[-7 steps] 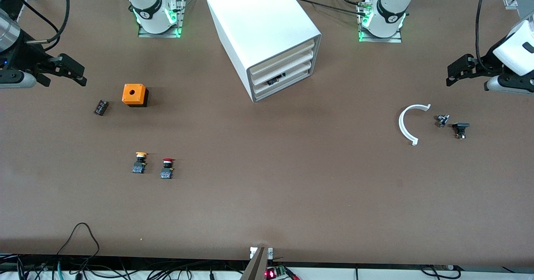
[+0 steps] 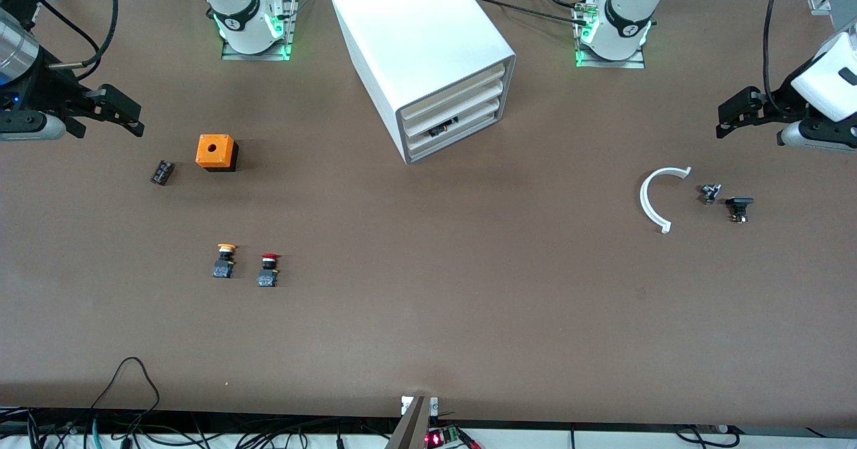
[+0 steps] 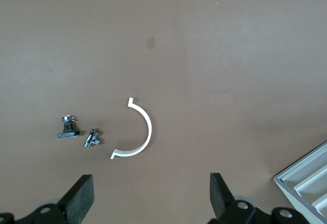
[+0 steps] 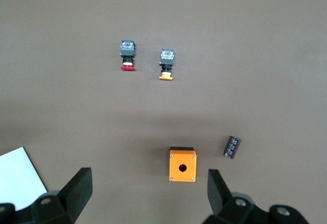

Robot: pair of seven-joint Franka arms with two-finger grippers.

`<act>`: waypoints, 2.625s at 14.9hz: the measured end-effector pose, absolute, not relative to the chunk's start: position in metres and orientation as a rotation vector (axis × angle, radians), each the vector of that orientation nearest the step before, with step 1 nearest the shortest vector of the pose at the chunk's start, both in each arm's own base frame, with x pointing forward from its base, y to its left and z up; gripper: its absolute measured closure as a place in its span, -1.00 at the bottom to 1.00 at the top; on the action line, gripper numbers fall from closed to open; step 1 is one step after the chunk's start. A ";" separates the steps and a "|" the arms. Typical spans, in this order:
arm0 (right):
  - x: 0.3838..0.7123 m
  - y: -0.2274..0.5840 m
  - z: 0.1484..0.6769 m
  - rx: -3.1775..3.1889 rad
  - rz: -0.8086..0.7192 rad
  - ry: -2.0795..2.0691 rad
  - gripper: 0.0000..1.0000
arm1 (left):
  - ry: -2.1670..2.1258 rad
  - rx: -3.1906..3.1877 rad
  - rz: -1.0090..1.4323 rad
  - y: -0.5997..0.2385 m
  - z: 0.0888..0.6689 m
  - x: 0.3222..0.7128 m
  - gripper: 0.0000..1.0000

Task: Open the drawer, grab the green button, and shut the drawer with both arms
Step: 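Move the left gripper toward the drawer handle while the right gripper advances, then grasp the cabinet drawer handle with the left gripper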

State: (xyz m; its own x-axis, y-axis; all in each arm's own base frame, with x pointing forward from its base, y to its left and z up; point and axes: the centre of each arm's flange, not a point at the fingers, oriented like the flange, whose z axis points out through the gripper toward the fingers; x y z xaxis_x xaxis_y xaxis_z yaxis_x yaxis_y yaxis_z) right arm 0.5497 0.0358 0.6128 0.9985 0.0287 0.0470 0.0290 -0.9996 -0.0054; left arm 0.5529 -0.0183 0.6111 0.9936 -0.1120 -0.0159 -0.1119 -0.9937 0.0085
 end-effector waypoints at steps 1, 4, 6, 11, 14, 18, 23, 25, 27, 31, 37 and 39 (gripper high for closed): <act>0.550 0.036 0.618 -3.133 -0.088 -0.046 -1.00 | -0.176 3.129 -0.026 -0.018 0.611 0.553 -1.00; 0.550 0.037 0.619 -3.134 -0.071 -0.049 -1.00 | -0.177 3.128 -0.043 -0.019 0.610 0.552 -1.00; 0.554 0.037 0.611 -3.135 -0.051 -0.050 -1.00 | -0.180 3.125 -0.129 -0.020 0.605 0.546 -1.00; 0.577 0.050 0.569 -3.132 0.027 -0.082 -1.00 | -0.190 3.096 -0.398 -0.022 0.590 0.527 -1.00; 0.597 0.063 0.523 -3.129 0.105 -0.105 -1.00 | -0.213 3.018 -0.540 -0.031 0.576 0.521 -1.00; 0.628 0.091 0.463 -3.129 0.091 -0.032 -1.00 | -0.397 2.753 -0.584 -0.048 0.542 0.534 -1.00; 0.675 0.134 0.433 -3.098 0.038 -0.008 -1.00 | -0.478 2.322 -0.573 -0.056 0.451 0.564 -1.00; 0.690 0.155 0.427 -3.076 -0.040 -0.002 -1.00 | -0.455 2.231 -0.519 -0.069 0.415 0.569 -1.00; 0.699 0.171 0.421 -3.050 -0.091 0.047 -1.00 | -0.457 2.150 -0.450 -0.086 0.373 0.560 -1.00; 0.700 0.209 0.434 -2.996 -0.134 0.204 -1.00 | -0.434 2.034 -0.347 -0.124 0.288 0.516 -1.00; 0.682 0.273 0.444 -2.929 -0.119 0.510 -1.00 | -0.344 1.957 -0.251 -0.171 0.215 0.460 -1.00; 0.681 0.290 0.447 -2.905 -0.119 0.584 -1.00 | -0.320 1.921 -0.203 -0.195 0.193 0.441 -0.99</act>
State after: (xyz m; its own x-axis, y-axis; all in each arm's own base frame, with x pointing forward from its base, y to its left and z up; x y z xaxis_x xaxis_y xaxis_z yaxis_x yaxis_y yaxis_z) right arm 0.6807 0.2898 0.4475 0.9199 -0.3898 0.0433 -0.3757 -0.9076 -0.1874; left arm 0.4408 -0.1947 0.1930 0.9485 -0.3166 0.0113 -0.1249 -0.3410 0.9317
